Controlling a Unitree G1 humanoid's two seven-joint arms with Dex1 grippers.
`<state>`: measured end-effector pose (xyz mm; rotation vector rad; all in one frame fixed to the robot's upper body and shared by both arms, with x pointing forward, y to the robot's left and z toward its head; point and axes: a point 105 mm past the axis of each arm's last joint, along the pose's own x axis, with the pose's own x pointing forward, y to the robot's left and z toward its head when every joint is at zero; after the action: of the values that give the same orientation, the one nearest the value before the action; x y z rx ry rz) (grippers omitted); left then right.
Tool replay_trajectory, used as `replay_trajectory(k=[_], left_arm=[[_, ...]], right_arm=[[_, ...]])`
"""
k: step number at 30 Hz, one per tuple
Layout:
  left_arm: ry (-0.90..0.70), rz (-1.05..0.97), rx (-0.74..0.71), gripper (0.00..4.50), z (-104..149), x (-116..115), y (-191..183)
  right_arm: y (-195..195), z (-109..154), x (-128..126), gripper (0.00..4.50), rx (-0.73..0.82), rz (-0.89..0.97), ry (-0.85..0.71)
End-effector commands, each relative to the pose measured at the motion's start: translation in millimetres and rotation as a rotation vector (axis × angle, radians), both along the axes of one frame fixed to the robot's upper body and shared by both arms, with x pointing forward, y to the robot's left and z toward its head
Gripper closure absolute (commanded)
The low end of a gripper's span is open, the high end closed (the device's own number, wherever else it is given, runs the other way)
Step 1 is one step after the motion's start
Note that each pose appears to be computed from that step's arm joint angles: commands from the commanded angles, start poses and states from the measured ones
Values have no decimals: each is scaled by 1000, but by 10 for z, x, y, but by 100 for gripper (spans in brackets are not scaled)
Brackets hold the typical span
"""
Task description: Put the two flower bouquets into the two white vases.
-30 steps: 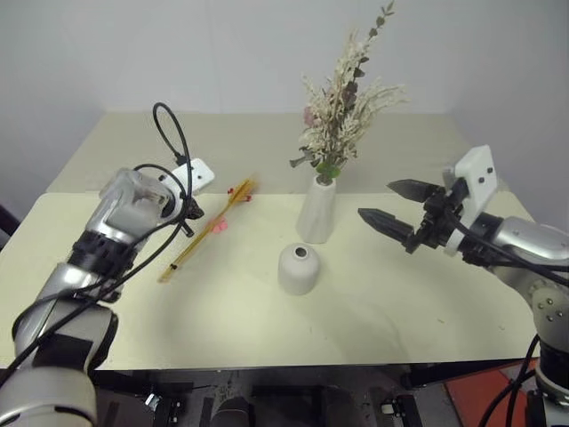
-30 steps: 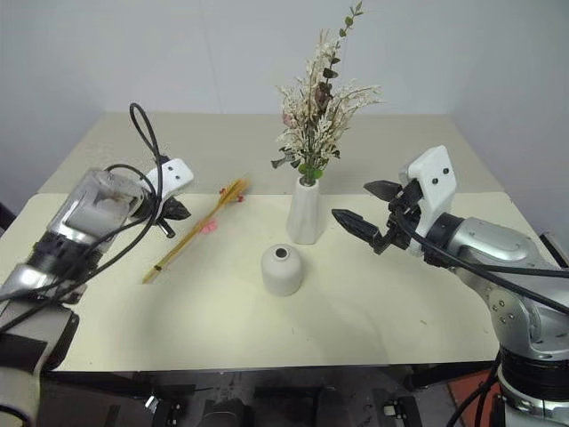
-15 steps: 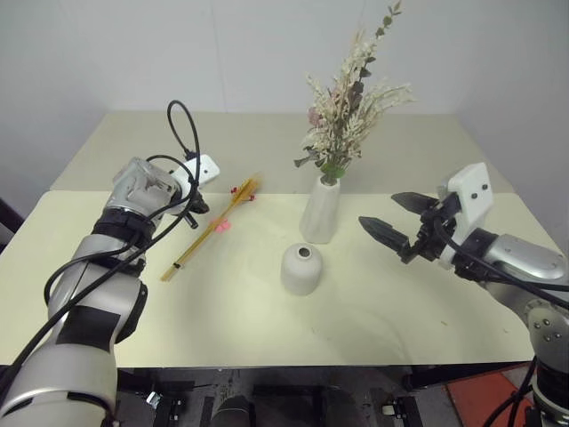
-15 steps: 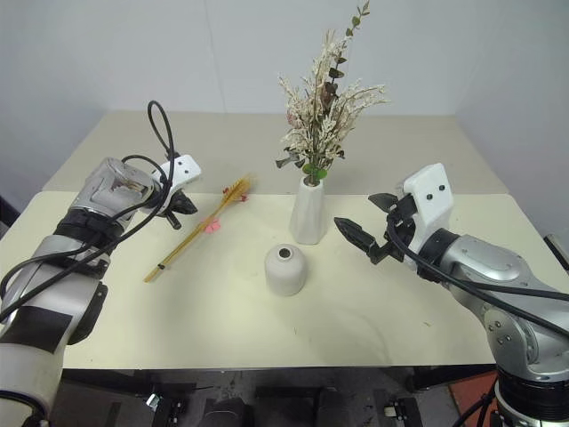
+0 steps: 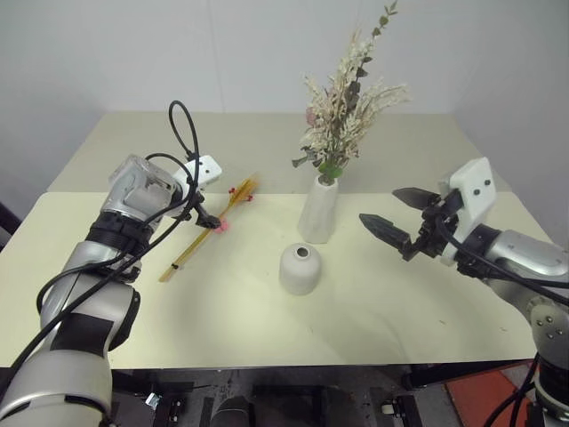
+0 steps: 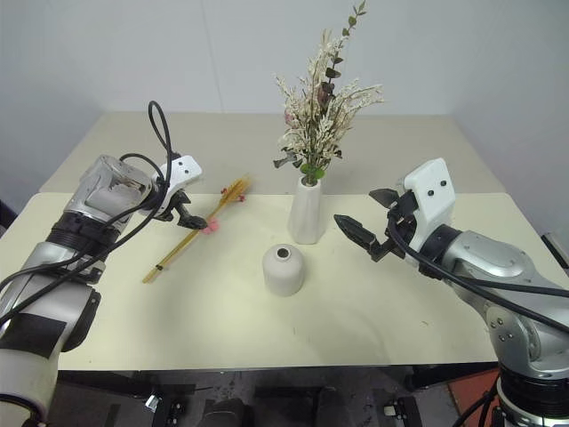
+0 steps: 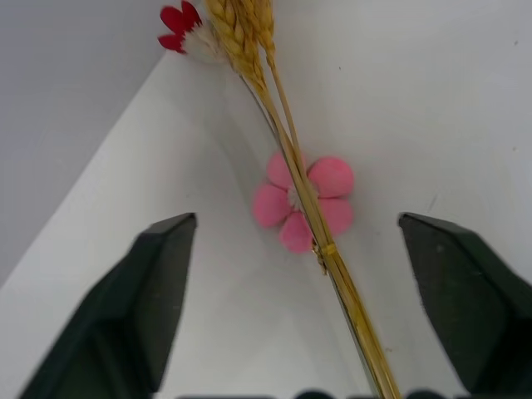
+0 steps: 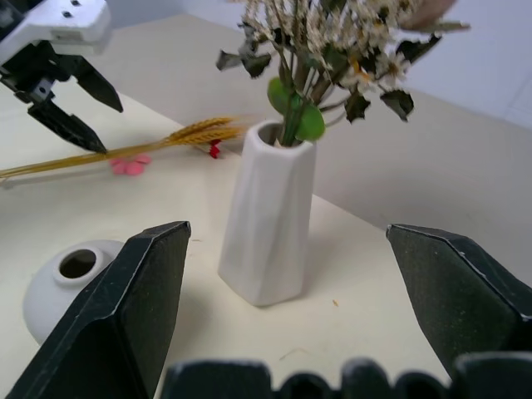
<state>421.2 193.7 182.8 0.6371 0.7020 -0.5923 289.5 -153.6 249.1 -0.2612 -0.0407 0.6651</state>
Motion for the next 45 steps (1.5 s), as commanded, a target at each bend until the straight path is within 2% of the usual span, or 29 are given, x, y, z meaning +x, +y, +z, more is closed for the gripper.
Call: replay_trajectory(k=[1,10,13,25,29,33,37,39,41,43,45], left_arm=[[-5,38,-39,1,42,45,-8],[57,48,-48,1,-135,65,-45],[70,48,-39,65,-174,62,-41],[68,50,12,447,-265,97,7],[-14,44,-19,447,-89,156,-31],[-235,-11,-172,447,438,219,-156],[-461,-82,-453,447,1026,143,-313],[-567,-149,-631,447,1310,25,-386],[-665,-306,-883,447,1593,-244,-507],[-706,-433,-1043,447,1739,-491,-569],[-702,-513,-1181,447,1809,-639,-631]], right_arm=[[1,139,-47,0,-8,12,-49],[-29,109,-39,0,-20,-21,-39],[-36,110,-34,0,-12,-29,-39],[-34,136,-73,0,-6,-19,-43],[-68,157,-185,0,-16,33,-42],[-148,191,-402,0,-68,135,-38],[-276,197,-507,0,-132,158,-31],[-352,188,-531,0,-152,145,-20],[-406,176,-592,0,-159,152,-8],[-443,150,-666,0,-174,167,7],[-506,104,-705,0,-193,152,30]])
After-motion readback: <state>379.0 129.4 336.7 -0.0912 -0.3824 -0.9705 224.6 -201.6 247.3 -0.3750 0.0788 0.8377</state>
